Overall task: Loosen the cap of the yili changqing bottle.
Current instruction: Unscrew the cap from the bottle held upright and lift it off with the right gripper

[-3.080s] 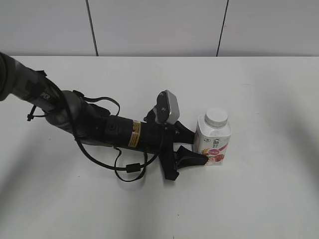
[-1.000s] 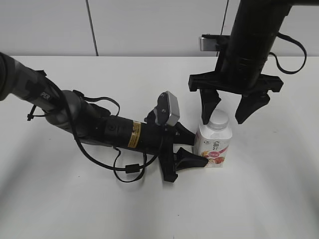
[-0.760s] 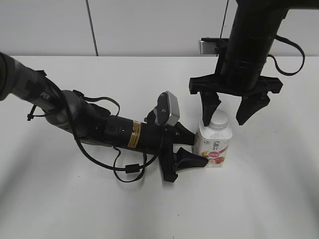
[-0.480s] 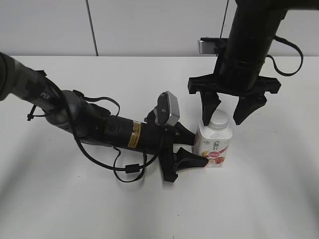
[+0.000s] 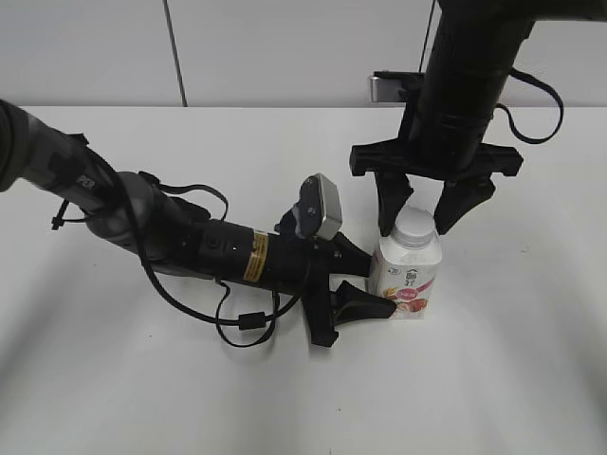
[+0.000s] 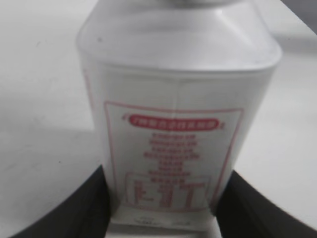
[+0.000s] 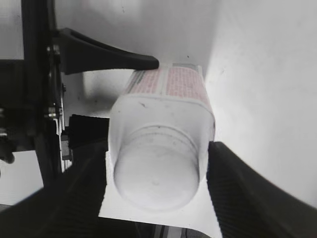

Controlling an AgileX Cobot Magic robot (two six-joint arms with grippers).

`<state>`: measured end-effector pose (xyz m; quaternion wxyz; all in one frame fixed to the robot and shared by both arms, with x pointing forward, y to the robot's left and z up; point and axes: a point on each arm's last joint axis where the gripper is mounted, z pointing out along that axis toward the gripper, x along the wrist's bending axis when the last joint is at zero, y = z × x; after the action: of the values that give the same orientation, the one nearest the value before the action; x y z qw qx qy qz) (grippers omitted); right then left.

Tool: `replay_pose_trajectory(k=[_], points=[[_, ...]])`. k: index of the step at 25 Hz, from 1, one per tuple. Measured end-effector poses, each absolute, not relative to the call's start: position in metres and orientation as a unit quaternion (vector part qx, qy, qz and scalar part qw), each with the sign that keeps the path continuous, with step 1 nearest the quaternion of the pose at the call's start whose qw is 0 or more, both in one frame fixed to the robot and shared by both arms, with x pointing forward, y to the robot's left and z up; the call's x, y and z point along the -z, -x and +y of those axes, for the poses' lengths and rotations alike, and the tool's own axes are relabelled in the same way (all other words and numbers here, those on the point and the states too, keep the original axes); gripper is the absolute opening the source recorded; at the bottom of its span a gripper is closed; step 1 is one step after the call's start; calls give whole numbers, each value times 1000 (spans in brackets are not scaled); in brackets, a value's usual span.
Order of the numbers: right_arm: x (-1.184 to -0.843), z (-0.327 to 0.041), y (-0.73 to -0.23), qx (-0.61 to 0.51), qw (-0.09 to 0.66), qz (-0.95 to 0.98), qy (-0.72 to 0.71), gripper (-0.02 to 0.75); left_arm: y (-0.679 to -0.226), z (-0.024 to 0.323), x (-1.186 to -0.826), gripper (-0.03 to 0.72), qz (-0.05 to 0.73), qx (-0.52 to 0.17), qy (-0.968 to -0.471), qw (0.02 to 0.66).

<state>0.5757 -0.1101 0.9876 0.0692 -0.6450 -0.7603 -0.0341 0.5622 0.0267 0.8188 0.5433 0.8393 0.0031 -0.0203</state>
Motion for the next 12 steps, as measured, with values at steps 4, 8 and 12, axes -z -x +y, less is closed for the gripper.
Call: replay_pose_trajectory(k=[4,8,12], points=[[-989,-109,-576,37,71,-760,645,499,-562,27,-819,388,3,20,-839,543],[-989,-109,-576,36,73,-760,645,497,-562,27,-819,388,3,20,-839,543],[-989,-109,-576,36,73,-760,645,472,-562,27,-819,387,3,20,-839,543]])
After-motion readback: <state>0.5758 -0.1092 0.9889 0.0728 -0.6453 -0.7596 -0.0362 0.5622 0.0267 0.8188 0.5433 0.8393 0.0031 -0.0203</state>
